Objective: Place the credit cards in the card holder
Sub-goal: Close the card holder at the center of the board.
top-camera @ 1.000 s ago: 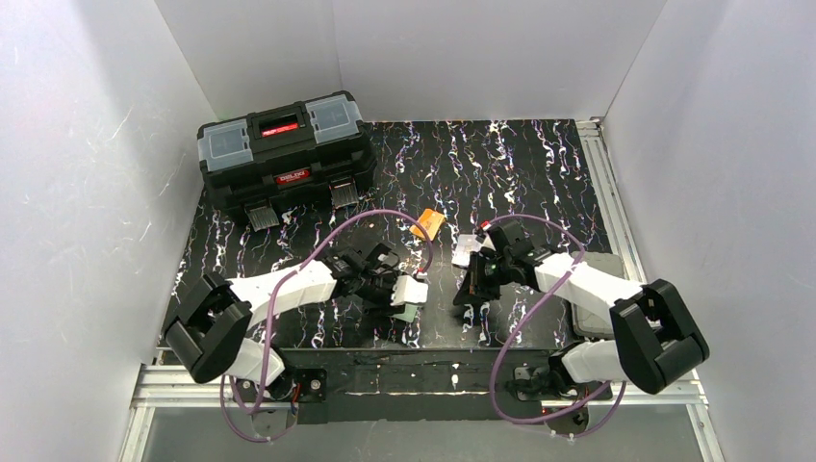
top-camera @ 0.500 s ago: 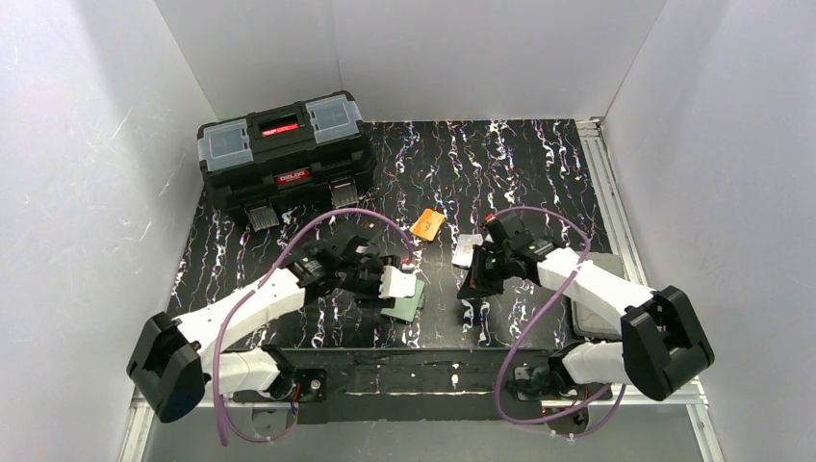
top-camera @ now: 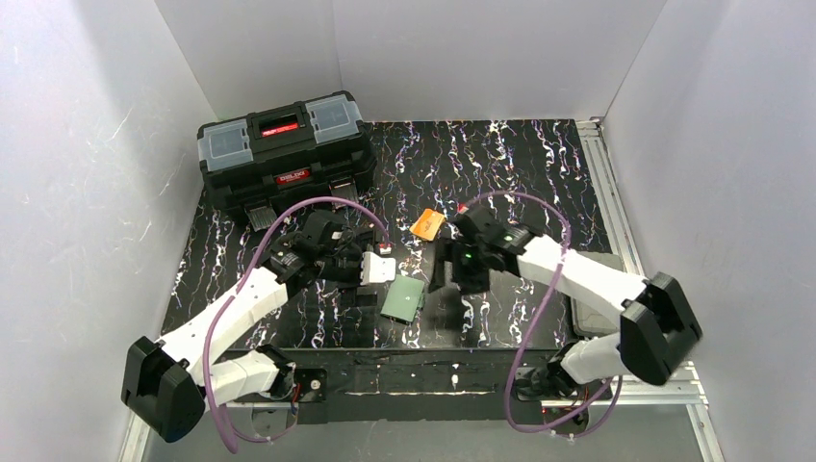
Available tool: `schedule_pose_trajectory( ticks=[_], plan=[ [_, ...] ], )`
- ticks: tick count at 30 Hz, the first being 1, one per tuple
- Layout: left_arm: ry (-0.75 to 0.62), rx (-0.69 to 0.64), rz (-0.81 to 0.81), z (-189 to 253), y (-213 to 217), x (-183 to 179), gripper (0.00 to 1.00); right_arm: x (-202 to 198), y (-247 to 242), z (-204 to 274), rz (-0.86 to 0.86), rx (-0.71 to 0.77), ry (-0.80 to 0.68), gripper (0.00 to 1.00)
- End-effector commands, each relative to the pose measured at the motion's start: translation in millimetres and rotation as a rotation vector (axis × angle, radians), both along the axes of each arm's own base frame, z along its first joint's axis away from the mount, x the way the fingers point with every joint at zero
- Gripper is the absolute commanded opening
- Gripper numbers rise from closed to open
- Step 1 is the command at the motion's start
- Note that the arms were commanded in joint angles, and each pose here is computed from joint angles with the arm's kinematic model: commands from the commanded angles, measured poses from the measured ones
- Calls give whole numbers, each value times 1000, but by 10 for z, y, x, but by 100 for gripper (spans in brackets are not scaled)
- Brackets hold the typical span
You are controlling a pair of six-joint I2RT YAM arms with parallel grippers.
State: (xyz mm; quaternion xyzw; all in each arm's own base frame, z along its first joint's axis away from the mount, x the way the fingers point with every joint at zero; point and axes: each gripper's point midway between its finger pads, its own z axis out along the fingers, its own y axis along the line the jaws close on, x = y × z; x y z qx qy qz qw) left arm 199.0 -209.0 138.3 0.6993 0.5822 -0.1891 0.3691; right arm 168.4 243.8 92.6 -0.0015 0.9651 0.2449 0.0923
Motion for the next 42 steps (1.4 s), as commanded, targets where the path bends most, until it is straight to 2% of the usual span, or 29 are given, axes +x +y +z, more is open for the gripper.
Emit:
schedule_pose_trajectory(
  ticks=[1, 3, 6, 8, 11, 16, 18, 20, 25, 29, 38, 42],
  plan=[
    [52, -18, 6, 115, 5, -92, 98, 86, 345, 179, 112, -130, -100, 84],
    [33, -23, 3, 107, 33, -120, 98, 67, 463, 111, 145, -159, -81, 82],
    [22, -108, 52, 183, 46, -53, 98, 57, 525, -7, 173, -212, -39, 77],
    [13, -103, -8, 191, 77, -141, 98, 91, 505, -70, 173, -257, -42, 73],
    [-43, -123, -8, 217, 84, -116, 98, 88, 520, -122, 183, -279, -36, 66],
    [-106, -120, 1, 217, 104, -40, 98, 88, 555, -199, 194, -296, -25, 63],
    [-100, -112, 10, 205, 111, -23, 98, 85, 568, -210, 197, -294, -25, 57],
    [-101, -106, -1, 181, 115, -37, 98, 80, 569, -214, 198, -291, -25, 46],
    [-182, -69, -92, -13, 162, -91, 98, 64, 581, -256, 203, -291, -10, 30],
    [-309, -25, -198, -176, 194, -82, 98, 62, 596, -278, 210, -290, -6, 27],
    [-306, 12, -367, -458, 49, -7, 98, 66, 487, -327, 198, -316, -3, 7],
    [-289, 45, -443, -618, 1, 34, 88, 62, 366, -347, 180, -319, -7, 4]
  ],
)
